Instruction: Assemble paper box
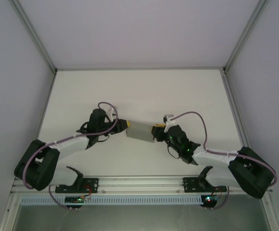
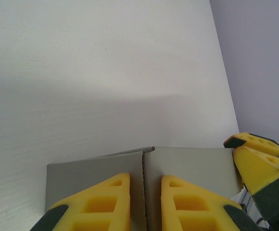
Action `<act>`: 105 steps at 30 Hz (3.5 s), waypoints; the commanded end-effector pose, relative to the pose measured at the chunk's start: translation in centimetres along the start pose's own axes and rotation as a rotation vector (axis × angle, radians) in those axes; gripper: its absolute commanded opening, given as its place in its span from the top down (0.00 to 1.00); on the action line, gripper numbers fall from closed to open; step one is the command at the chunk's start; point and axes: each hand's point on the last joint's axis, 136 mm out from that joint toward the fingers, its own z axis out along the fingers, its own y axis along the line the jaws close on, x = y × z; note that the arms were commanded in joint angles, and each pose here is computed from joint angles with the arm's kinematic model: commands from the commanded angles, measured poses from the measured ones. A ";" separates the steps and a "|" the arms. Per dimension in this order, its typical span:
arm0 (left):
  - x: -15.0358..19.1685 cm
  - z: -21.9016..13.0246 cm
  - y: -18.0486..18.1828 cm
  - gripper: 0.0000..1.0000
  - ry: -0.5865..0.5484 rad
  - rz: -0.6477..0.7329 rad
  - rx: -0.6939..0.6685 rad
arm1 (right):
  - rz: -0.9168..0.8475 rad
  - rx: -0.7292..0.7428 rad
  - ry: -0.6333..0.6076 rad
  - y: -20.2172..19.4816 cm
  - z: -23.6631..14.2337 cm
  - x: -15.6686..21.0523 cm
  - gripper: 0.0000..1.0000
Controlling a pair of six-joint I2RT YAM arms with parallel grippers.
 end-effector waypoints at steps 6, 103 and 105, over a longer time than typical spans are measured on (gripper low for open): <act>2.1 -1.5 4.3 0.64 0.112 0.011 -0.286 | -0.219 0.086 0.397 -2.6 -1.9 7.4 0.51; -7.2 -14.3 6.5 0.01 -0.339 0.127 -0.730 | -1.211 0.149 0.670 4.3 -1.2 1.5 0.01; -8.3 -14.5 6.5 0.00 -0.361 0.125 -0.728 | -1.093 0.159 0.593 3.9 -1.8 -1.5 0.01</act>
